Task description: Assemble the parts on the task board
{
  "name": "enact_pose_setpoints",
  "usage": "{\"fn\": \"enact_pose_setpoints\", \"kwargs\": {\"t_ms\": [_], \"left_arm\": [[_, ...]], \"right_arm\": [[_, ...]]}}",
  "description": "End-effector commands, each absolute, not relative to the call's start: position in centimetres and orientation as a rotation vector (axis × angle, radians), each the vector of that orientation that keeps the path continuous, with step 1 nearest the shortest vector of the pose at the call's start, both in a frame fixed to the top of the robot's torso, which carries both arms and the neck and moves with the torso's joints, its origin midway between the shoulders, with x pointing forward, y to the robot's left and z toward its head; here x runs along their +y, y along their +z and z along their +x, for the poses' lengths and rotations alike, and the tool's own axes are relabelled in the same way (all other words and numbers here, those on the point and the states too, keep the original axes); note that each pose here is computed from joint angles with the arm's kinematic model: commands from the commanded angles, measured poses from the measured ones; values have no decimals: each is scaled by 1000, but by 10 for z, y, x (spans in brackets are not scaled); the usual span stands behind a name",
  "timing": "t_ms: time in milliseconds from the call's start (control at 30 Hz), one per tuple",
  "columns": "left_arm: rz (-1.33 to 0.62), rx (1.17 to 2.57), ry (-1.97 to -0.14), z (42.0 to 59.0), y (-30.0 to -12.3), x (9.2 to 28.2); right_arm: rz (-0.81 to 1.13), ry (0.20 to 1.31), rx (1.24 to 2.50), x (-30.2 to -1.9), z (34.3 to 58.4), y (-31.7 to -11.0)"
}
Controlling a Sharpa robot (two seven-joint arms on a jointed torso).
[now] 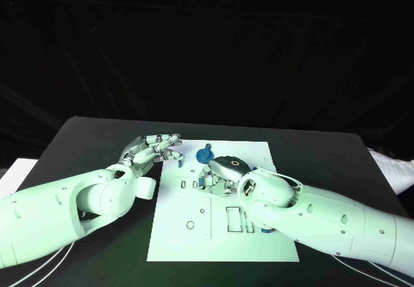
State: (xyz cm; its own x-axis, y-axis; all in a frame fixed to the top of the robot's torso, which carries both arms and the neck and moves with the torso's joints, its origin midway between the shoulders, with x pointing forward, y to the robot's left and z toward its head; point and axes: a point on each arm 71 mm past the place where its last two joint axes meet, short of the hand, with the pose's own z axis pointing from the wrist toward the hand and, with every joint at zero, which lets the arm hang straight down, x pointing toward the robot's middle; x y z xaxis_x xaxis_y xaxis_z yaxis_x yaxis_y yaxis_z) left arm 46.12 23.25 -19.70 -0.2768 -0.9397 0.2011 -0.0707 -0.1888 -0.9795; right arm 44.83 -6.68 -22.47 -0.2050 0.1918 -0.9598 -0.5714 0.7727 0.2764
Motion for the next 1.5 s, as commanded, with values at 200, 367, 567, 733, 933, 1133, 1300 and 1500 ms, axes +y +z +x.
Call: {"fn": "enact_pose_setpoints", "kwargs": {"t_ms": [200,367,567,733,933,1133,1300,1500], "left_arm": [[-1235,1353,-1576,461,-196,230],[-1235,1354,-1576,461,-196,230],[-1235,1365,-1572,462,-197,229],[-1193,1428,-1534,462,-199,227],[-1111,1643,-1379,462,-210,224],[-848,1970,-1112,464,-215,221],[-628,2152,-853,473,-204,217],[-418,2250,-544,490,-187,210]], "right_arm": [[-303,666,1675,-70,448,-232],[-265,695,1612,-71,447,-227],[-204,790,1471,-74,441,-215],[-184,899,1372,-83,433,-199],[-157,1011,1319,-105,426,-176],[-12,1052,1366,-141,430,-156],[106,1018,1403,-178,441,-143],[186,965,1433,-207,450,-140]]}}
